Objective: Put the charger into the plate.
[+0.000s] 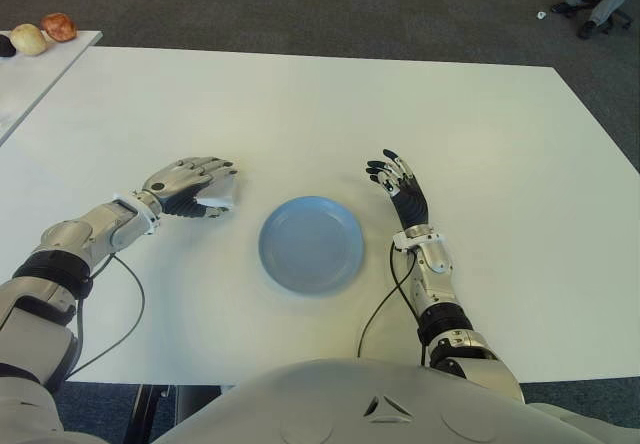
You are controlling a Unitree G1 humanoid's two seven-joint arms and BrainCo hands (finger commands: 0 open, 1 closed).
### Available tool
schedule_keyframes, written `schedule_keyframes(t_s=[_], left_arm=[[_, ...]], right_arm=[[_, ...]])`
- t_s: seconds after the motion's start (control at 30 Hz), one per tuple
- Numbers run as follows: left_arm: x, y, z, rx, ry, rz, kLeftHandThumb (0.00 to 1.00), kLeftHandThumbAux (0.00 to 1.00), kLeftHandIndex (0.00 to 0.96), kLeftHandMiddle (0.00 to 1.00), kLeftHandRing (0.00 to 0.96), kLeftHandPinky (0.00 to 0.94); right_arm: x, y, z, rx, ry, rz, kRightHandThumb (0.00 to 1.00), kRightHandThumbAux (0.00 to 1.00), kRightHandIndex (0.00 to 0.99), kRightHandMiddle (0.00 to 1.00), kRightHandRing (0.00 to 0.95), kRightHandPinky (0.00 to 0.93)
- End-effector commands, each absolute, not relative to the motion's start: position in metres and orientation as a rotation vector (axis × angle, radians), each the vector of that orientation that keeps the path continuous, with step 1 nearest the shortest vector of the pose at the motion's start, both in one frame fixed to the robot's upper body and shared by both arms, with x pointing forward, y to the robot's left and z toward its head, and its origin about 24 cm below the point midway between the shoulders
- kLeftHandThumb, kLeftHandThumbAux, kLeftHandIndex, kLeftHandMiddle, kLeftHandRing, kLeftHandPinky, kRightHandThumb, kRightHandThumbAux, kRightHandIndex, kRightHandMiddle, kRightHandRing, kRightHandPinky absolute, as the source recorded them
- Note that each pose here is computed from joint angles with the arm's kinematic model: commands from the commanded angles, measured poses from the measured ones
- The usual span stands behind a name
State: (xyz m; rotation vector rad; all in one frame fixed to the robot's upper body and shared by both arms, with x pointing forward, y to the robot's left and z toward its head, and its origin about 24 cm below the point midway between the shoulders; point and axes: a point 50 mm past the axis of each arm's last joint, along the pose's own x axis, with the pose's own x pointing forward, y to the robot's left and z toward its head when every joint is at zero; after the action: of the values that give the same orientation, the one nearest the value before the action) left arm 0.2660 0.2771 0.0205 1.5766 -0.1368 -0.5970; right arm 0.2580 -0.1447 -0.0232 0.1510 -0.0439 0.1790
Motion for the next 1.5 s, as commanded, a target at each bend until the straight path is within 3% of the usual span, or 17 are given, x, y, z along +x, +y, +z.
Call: schedule_keyframes(t_s=[0.03, 0.77, 1.5], left_arm=[[0.257, 0.276, 0.004, 1.571, -0.103, -0.636, 0.179, 0.331, 0.000, 0.000, 0.000, 0.000], [0.246, 0.272, -0.029, 1.510, 0.007, -0.649, 0.280, 0.282, 0.000, 0.000, 0.000, 0.000], [0.248, 0.275, -0.036, 1.523, 0.108, -0.671, 0.241, 0.298, 0.000, 0.000, 0.000, 0.033]], right_arm=[[0.229, -0.150, -0.056, 0.177, 0.111, 0.139, 0.004, 0.581, 0.132, 0.317, 0.278, 0.228], [0.227, -0.151, -0.053, 0.172, 0.092, 0.129, 0.011, 0.577, 0.134, 0.313, 0.275, 0.226], [0.222, -0.150, -0.050, 0.174, 0.083, 0.135, 0.000, 0.594, 0.167, 0.324, 0.278, 0.231]])
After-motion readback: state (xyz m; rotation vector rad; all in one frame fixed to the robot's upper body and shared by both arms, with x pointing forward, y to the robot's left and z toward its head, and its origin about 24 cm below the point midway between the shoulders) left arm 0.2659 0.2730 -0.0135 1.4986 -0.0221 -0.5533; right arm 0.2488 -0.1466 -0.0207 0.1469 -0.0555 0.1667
